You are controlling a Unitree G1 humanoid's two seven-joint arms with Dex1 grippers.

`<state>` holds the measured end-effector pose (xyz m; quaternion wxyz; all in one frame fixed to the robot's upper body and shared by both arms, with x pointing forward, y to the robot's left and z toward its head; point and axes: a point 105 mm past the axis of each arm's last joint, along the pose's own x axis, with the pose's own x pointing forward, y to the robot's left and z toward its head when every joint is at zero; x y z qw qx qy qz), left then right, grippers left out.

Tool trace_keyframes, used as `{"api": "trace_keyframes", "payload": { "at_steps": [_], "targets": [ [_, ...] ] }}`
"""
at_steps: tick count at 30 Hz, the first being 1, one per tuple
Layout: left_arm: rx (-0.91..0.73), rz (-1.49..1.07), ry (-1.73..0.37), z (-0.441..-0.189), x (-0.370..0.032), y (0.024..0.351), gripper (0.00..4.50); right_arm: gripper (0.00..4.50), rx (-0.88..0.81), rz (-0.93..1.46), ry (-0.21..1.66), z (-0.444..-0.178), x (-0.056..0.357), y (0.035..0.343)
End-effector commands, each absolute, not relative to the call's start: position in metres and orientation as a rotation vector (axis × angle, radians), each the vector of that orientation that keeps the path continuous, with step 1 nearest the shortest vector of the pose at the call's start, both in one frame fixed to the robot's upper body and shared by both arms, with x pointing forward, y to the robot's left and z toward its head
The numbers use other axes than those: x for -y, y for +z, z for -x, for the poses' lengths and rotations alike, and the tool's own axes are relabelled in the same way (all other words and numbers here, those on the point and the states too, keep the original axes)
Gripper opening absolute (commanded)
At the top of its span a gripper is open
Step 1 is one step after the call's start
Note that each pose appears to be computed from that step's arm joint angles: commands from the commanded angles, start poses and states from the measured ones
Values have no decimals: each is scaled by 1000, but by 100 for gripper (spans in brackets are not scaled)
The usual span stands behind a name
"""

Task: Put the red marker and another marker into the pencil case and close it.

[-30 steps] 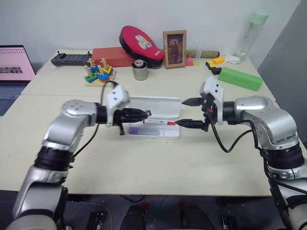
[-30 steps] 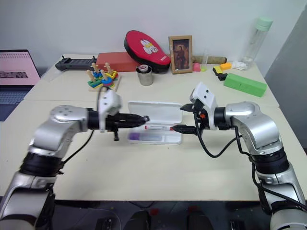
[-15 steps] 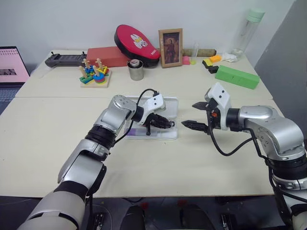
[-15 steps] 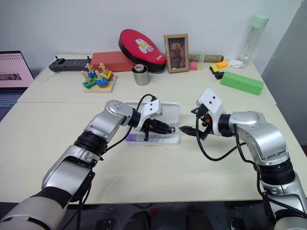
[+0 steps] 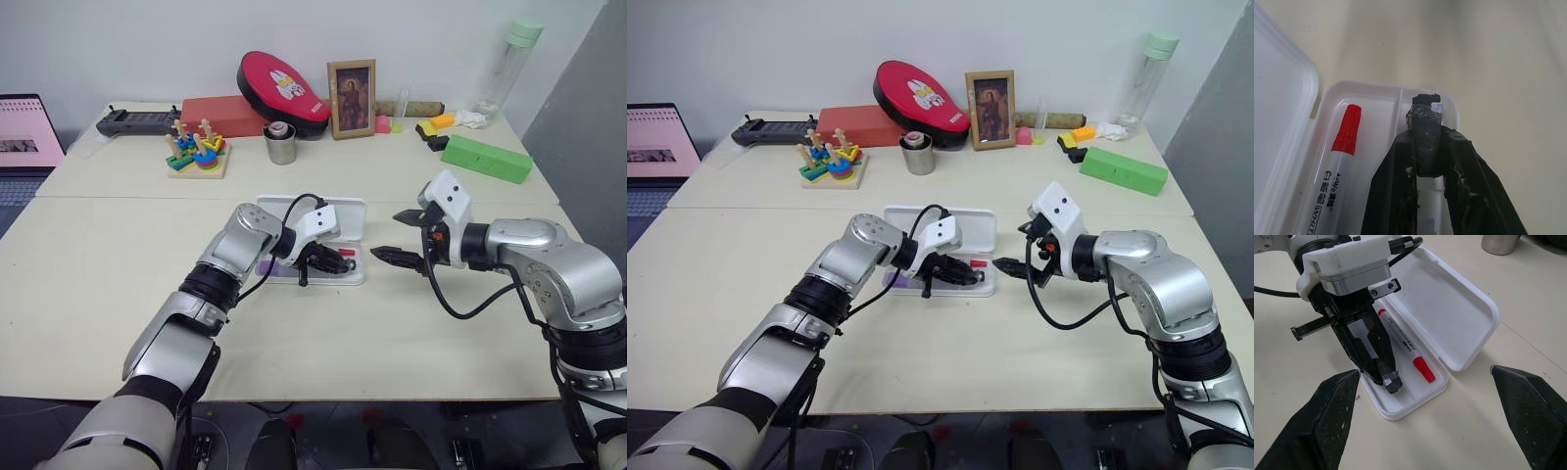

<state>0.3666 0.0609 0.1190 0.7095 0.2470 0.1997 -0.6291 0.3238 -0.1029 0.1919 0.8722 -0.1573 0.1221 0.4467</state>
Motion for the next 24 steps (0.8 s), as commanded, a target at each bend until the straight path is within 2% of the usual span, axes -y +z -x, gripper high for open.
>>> {"api": "trace_keyframes", "payload": {
  "at_steps": [1,2,3,7,10,16,19,24],
  "targets": [
    [-410,-565,-1400,-367,-56,128,41,450,-201,345,922,-324,104,205],
    [-409,-563,-1400,-367,-56,128,111,450,-201,345,921,-324,104,205],
    [-408,-561,-1400,-367,-56,129,116,450,-200,344,921,-324,104,204],
    [-404,-550,-1398,-367,-54,131,206,450,-201,342,921,-323,104,204],
    [-398,-535,-1393,-368,-53,133,253,450,-201,341,919,-324,104,204],
    [-396,-513,-1394,-366,-52,134,394,450,-199,341,917,-325,104,204],
    [-387,-495,-1392,-365,-51,137,448,450,-198,341,916,-325,105,205],
    [-375,-457,-1399,-361,-48,140,449,450,-195,344,916,-326,106,206]
  ]
}}
